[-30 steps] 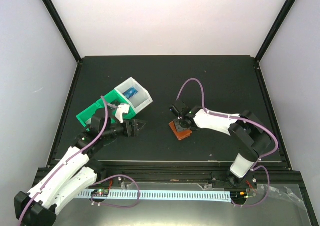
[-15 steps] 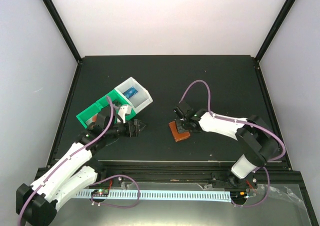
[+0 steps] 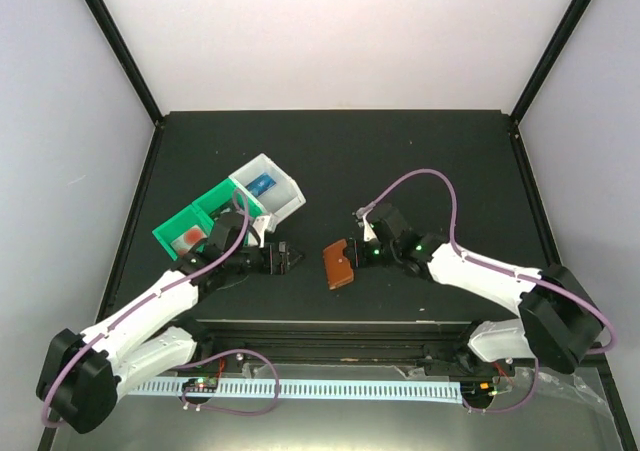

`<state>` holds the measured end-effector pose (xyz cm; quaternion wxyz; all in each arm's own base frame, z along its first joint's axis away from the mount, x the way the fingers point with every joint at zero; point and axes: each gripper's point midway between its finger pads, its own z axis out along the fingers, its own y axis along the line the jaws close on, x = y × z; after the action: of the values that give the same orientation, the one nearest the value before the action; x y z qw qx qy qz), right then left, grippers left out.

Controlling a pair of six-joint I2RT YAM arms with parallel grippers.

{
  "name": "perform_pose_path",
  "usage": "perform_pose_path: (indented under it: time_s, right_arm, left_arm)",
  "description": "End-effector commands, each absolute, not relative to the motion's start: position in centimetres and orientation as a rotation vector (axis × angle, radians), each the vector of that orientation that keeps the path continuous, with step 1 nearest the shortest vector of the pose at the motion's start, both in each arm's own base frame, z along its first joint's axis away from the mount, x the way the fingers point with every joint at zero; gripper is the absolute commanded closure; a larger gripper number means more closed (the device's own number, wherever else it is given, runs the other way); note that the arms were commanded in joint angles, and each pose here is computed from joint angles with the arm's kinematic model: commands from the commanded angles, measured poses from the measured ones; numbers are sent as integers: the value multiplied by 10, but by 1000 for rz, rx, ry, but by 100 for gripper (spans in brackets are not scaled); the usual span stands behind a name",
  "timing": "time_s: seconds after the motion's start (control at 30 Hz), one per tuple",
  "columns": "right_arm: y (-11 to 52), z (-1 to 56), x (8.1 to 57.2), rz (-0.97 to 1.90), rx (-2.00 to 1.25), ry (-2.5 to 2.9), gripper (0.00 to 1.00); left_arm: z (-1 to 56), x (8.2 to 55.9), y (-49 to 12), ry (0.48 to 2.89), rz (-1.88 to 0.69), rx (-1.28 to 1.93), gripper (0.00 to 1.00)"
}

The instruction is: Take the credit cards out of the card holder

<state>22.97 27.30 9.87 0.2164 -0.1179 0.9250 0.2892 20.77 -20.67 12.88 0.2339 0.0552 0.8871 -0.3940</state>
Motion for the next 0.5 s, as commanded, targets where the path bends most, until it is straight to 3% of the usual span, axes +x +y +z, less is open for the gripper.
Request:
perform_pose_path:
  time_s: [0.0,0.17,0.47]
  right_arm:
    - [309,135,217,1172,-329,2427,99]
    - [323,146,201,1398,-343,2345,99]
    - [325,137,193,1486,-326,2338,99]
  left_arm:
    - [135,208,-217,2393,-1125,205,22]
    - [119,206,-212,2442,-1094,159,28]
    - [109,203,-215,2447,-1120,152,31]
